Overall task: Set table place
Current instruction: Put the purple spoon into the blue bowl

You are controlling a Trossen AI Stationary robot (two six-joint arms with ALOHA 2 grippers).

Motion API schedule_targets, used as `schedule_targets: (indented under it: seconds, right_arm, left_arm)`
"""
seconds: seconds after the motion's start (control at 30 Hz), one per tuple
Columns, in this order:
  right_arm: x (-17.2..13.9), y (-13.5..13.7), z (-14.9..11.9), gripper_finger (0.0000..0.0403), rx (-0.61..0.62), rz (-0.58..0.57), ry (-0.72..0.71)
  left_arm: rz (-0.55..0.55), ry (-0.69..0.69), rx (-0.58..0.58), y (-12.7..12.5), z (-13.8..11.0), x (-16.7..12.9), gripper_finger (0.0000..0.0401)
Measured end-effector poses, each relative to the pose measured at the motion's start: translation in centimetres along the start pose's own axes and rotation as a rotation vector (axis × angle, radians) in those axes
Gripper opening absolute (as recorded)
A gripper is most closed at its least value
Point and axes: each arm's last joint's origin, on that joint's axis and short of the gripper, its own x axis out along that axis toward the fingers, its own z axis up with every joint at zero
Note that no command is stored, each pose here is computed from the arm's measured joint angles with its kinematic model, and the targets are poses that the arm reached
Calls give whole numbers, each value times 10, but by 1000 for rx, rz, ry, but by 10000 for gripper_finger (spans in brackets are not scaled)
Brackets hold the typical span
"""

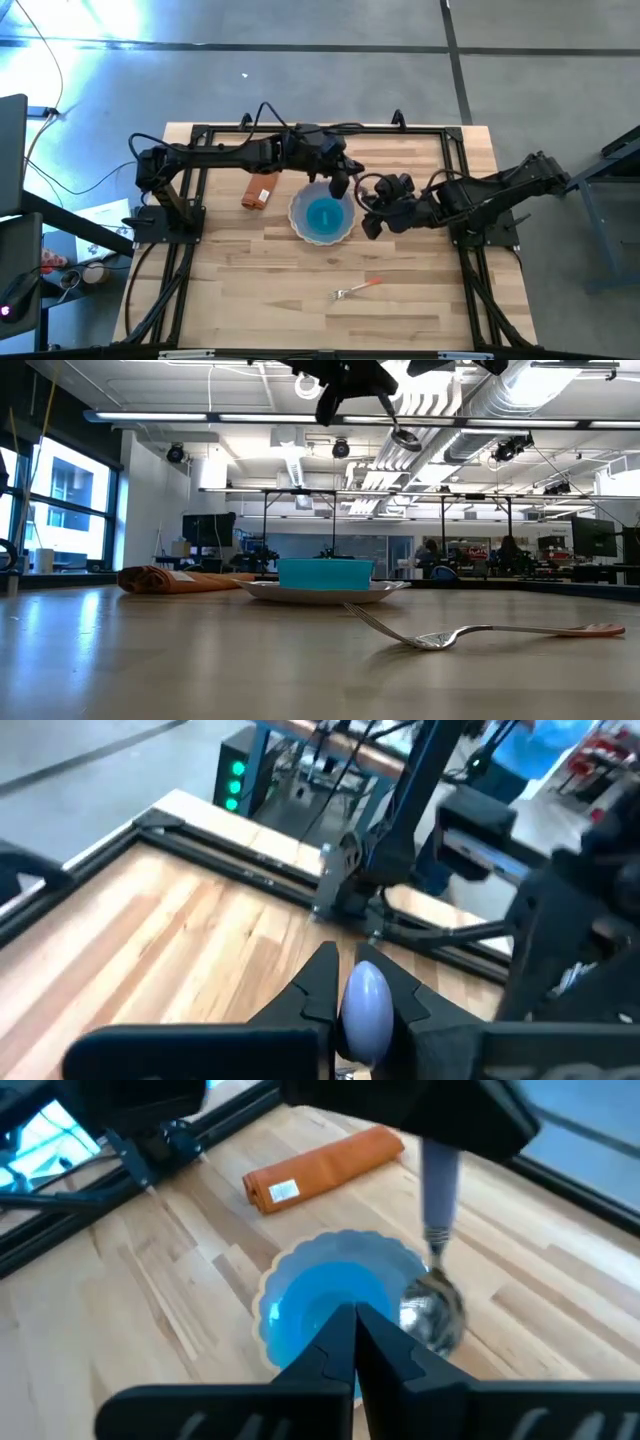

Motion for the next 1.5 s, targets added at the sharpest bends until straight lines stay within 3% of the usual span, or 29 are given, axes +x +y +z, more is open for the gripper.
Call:
schedule_targets:
  seconds: [0.17, 0.43, 0.57, 0.9, 0.97, 1.1, 1.37, 1.5]
  right_arm:
    - [-11, -11, -1, 2, -13, -7, 51]
    - [-34, -37, 3, 0, -3, -86, 19]
    - [-36, -38, 5, 0, -52, -105, -8]
    - [-35, -41, 3, 0, -119, -131, 14]
    - [-34, -42, 3, 0, -117, -137, 15]
    - [-32, -45, 5, 0, -128, -155, 18]
    - [-28, -50, 10, 1, -109, -188, 19]
    - [-28, -50, 10, 1, -109, -187, 18]
  left_arm:
    - [92, 71, 29, 0, -2, -14, 12]
    - [395, 208, -9, 6, -9, -63, 12]
    - [362, 110, -111, 11, -29, -72, 12]
    - [263, -193, -524, 42, -131, -86, 12]
    - [283, -208, -569, 46, -150, -87, 12]
    - [348, -209, -585, 42, -170, -88, 12]
    - [367, -176, -536, 24, -174, -81, 12]
    - [390, -139, -610, 22, -186, -73, 12]
